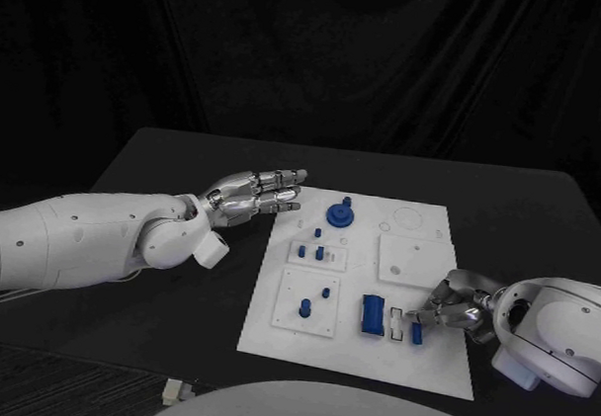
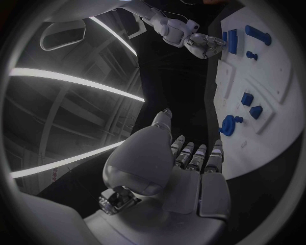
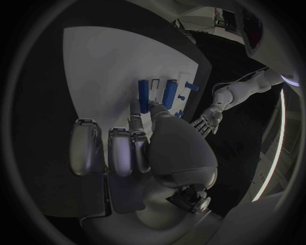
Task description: Assemble the parts on the task board
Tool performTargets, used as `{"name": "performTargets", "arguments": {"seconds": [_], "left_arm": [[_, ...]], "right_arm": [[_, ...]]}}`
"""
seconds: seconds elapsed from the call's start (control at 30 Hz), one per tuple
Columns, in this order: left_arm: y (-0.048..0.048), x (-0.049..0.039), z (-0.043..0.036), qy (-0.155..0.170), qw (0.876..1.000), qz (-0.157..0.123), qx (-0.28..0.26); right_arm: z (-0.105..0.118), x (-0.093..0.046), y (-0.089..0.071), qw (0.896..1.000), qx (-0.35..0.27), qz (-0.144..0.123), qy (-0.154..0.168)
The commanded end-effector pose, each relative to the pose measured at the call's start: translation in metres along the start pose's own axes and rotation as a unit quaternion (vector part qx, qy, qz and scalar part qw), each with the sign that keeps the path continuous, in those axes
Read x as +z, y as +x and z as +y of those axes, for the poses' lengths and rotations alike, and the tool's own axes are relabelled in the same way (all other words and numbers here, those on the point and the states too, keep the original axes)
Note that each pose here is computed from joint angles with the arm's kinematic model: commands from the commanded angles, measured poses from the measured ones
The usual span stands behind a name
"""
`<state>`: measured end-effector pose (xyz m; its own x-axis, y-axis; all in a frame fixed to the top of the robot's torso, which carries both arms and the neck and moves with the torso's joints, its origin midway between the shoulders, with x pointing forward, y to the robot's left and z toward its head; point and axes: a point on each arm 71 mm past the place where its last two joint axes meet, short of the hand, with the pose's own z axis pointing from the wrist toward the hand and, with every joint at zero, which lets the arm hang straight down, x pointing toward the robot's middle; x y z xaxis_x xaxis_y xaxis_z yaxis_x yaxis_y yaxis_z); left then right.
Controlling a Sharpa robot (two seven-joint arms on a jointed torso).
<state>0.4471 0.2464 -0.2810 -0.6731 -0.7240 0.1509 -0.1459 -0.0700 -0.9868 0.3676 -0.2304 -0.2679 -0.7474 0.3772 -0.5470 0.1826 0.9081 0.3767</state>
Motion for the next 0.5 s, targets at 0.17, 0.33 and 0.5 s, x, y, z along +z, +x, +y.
{"name": "performTargets", "arguments": {"seconds": [0.17, 0.33, 0.5], "left_arm": [[0.0016, 0.0005, 0.0000, 0.004, 1.000, 0.005, -0.007], [0.0020, 0.0008, 0.0001, 0.003, 1.000, 0.007, -0.008], [0.0025, 0.0012, 0.0002, 0.003, 1.000, 0.008, -0.008]], "right_arm": [[0.0023, 0.0021, 0.0012, 0.999, 0.036, 0.010, 0.006], [0.0038, 0.0039, 0.0021, 0.999, 0.043, 0.016, 0.006], [0.0059, 0.0062, 0.0026, 0.999, 0.045, 0.020, 0.006]]}}
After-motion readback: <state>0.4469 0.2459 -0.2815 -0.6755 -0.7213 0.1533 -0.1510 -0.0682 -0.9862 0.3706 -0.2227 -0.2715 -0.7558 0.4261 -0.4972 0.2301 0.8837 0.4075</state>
